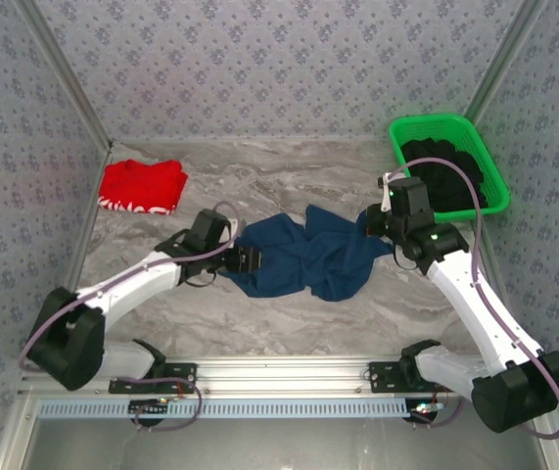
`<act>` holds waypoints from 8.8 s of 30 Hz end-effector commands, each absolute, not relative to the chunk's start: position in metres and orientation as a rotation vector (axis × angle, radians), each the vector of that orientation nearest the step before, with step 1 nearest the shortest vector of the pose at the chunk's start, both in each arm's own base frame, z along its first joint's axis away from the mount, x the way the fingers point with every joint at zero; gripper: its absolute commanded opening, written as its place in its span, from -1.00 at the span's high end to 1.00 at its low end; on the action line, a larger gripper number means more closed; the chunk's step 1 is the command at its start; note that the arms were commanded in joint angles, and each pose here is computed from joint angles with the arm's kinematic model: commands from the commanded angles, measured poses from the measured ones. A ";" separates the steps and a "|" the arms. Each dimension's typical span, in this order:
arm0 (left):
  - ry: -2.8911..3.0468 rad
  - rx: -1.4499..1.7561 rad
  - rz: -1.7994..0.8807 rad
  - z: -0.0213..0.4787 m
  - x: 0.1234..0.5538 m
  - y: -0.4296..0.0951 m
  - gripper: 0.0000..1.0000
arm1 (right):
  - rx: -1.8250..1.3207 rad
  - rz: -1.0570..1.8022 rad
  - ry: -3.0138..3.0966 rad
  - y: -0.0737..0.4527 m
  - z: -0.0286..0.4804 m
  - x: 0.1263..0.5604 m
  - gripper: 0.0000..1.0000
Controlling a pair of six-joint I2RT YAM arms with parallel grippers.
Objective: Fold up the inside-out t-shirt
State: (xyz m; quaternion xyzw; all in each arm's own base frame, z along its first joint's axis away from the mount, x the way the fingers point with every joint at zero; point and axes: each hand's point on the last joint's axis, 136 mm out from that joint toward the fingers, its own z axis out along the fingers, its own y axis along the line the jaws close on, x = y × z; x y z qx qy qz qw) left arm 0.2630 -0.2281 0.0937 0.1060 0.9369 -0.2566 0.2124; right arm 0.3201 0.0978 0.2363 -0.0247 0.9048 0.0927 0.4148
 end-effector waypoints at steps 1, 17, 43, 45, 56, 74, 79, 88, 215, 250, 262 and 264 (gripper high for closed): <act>2.649 0.283 -0.698 0.080 0.266 -0.231 -0.15 | -0.059 0.292 2.260 0.105 0.237 0.323 1.00; 2.485 0.272 -0.753 0.124 0.303 -0.228 1.00 | 0.084 -0.061 2.091 0.022 0.299 0.310 1.00; 2.432 0.844 -0.940 0.130 0.196 -0.294 0.08 | 0.265 -0.060 2.025 -0.016 0.311 0.316 1.00; 2.448 0.745 -0.936 0.130 0.209 -0.286 0.04 | 0.262 -0.048 2.030 -0.015 0.308 0.315 1.00; 2.661 0.629 -0.949 0.081 0.185 -0.285 0.03 | 0.242 0.019 2.039 -0.004 0.304 0.319 1.00; 2.722 0.489 -0.916 0.055 0.199 -0.293 0.09 | 0.229 0.049 2.039 0.001 0.304 0.320 1.00; 2.711 0.478 -0.935 0.058 0.201 -0.296 0.20 | 0.229 0.047 2.042 0.001 0.305 0.318 1.00; 2.688 0.479 -0.942 0.057 0.204 -0.299 0.54 | 0.227 0.052 2.040 0.001 0.304 0.318 1.00; 2.566 -0.369 -0.748 0.085 0.229 -0.111 1.00 | 0.278 0.447 2.693 0.073 0.110 0.250 0.67; 2.322 -0.701 -0.558 0.104 0.234 -0.042 1.00 | 0.413 0.226 3.058 0.078 0.040 0.174 -0.13; 2.309 -0.671 -0.562 0.114 0.237 -0.043 1.00 | 0.457 0.198 3.106 0.075 0.018 0.163 0.29; 2.310 -0.667 -0.561 0.114 0.237 -0.043 1.00 | 0.463 0.206 3.109 0.076 0.014 0.164 0.32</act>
